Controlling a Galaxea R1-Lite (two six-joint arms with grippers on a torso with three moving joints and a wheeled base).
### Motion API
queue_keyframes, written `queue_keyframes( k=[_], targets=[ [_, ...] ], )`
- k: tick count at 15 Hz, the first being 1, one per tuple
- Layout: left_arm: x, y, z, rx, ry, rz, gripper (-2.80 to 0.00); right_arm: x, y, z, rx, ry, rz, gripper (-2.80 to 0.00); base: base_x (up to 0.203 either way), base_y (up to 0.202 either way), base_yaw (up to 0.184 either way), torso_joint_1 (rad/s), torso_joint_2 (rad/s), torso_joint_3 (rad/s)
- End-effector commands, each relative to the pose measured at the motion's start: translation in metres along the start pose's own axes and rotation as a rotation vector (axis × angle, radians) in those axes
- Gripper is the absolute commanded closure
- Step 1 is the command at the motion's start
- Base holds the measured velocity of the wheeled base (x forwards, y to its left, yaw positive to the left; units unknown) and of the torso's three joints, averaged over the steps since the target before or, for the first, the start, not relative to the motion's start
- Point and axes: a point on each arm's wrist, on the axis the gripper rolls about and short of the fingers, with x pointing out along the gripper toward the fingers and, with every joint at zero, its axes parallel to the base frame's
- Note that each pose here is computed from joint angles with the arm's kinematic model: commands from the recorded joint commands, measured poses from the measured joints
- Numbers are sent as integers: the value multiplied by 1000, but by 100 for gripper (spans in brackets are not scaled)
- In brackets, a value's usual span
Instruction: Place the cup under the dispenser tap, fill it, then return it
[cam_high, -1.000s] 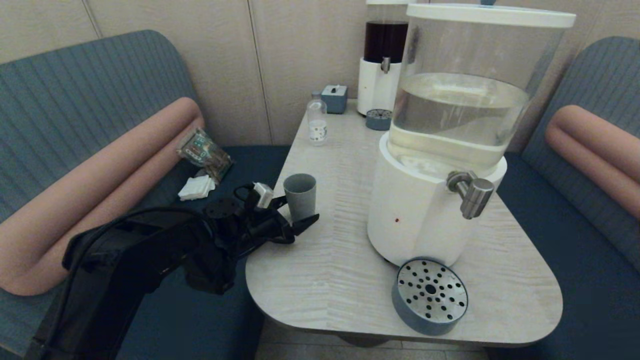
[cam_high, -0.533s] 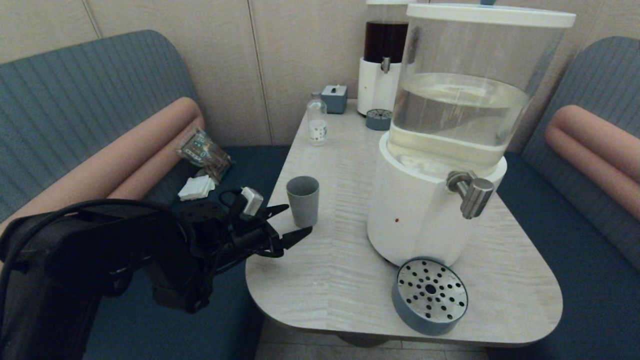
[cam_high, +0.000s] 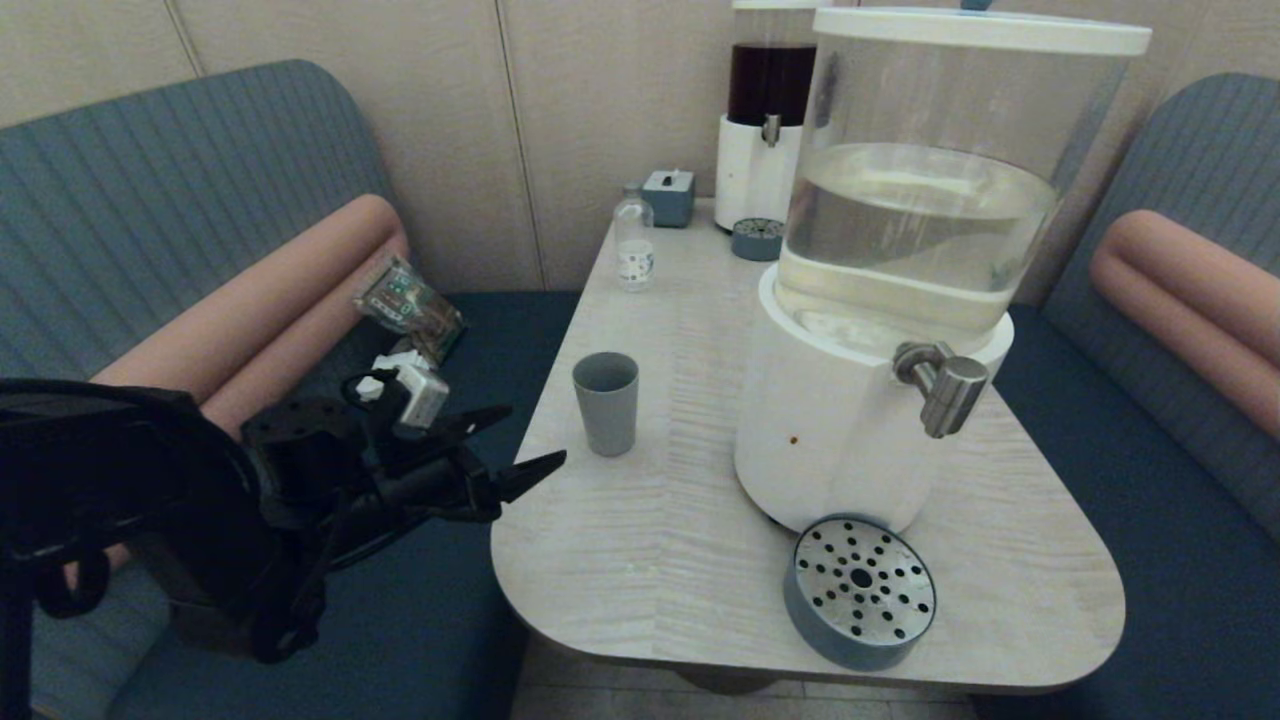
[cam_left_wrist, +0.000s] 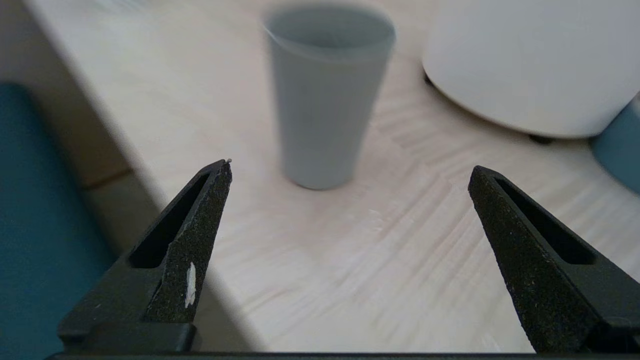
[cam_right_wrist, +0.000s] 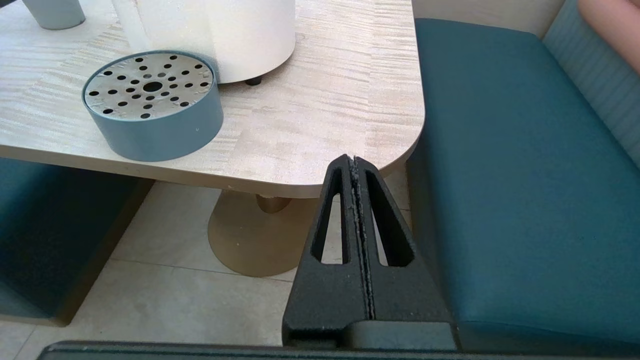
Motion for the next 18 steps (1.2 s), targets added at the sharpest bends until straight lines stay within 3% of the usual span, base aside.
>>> queue_keyframes(
  k=[1,2,3,11,14,18],
  targets=[
    [-27,-3,36,57,-66,38,-280,0,0,0,-1,0,1,0,0,0,0,0,0,0],
    [-39,-6,47,72,-84,54,-280,0,0,0,0,0,0,0,0,0,0,0,0,0],
    [-52,-12,58,86,-100,67,0,0,0,0,-1,0,1,0,0,0,0,0,0,0],
    [-146,-75,154,267,-270,185,0,0,0,0,0,0,1,0,0,0,0,0,0,0],
    [-192,-119,184,274,-277,291,0,0,0,0,1,0,1,0,0,0,0,0,0,0],
    [-249,-182,194,259,-297,449,0,0,0,0,-1,0,1,0,0,0,0,0,0,0]
  ],
)
